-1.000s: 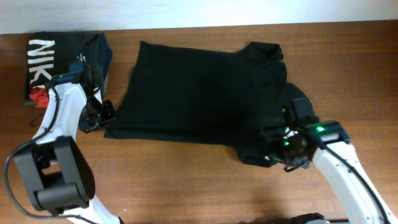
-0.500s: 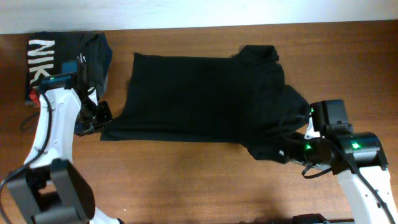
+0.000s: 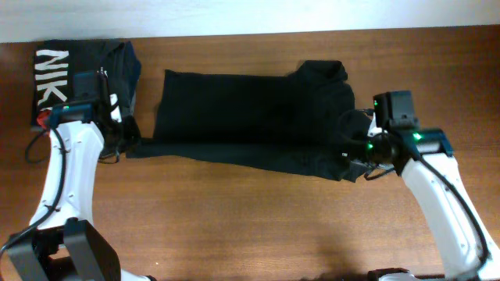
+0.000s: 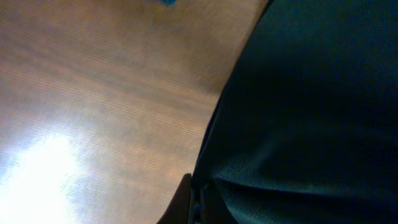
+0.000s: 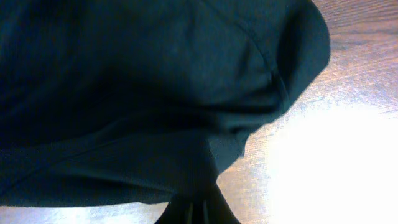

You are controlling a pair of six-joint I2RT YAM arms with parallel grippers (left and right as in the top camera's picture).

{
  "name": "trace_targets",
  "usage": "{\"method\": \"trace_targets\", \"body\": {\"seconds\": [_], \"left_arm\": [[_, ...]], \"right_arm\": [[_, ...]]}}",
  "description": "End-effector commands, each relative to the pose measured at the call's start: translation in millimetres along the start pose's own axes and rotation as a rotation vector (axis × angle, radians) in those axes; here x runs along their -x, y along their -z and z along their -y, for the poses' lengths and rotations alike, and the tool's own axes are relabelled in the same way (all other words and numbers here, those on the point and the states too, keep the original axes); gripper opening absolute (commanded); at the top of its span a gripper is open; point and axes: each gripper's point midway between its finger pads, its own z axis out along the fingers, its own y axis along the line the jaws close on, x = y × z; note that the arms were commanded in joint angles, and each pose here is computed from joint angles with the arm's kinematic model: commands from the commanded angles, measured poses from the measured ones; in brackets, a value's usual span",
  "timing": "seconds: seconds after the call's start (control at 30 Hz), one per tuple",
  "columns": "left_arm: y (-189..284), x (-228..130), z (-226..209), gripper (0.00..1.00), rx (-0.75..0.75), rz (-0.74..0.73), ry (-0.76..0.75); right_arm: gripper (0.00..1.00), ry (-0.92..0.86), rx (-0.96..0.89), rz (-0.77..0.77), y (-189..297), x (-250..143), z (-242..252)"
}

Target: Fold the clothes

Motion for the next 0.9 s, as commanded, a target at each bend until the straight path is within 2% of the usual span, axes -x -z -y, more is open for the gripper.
{"method": "trace_targets", "body": {"seconds": [0.0,0.17,0.37,0.53,0.7,0.73,0.77,0.83,0.87], "left_arm": [[-5,15,17,0.01,-0.015,0.088,-0.044],[-18,37,50,0.01,-0.049,0.193,-0.103],[-50,46,59,0.01,-0.034,0.195,-0.121],[-77,46,61,0.01,-0.027,0.166,-0.123],[-91,51,62,0.03,-0.024,0.171,-0.122],[-92,55,64,0.17,-0.029,0.189,-0.121],[-93,58,65,0.22,-0.032,0.202,-0.120],[-91,69,68,0.44,-0.043,0.246,-0.117],[-90,76,70,0.61,-0.050,0.274,-0.115]], "right_arm": [[0.04,-0.003,-0.068,0.030,-10,16,12],[0.04,-0.027,-0.087,0.104,-12,39,25],[0.04,-0.002,-0.068,0.190,-11,62,23],[0.04,-0.003,-0.079,0.153,-28,60,24],[0.05,-0.003,-0.103,0.073,-64,55,28],[0.05,-0.003,-0.105,0.065,-73,55,28],[0.06,-0.003,-0.106,0.061,-78,56,28],[0.09,-0.003,-0.105,0.053,-88,57,28],[0.16,-0.002,-0.105,0.053,-93,58,28]]}}
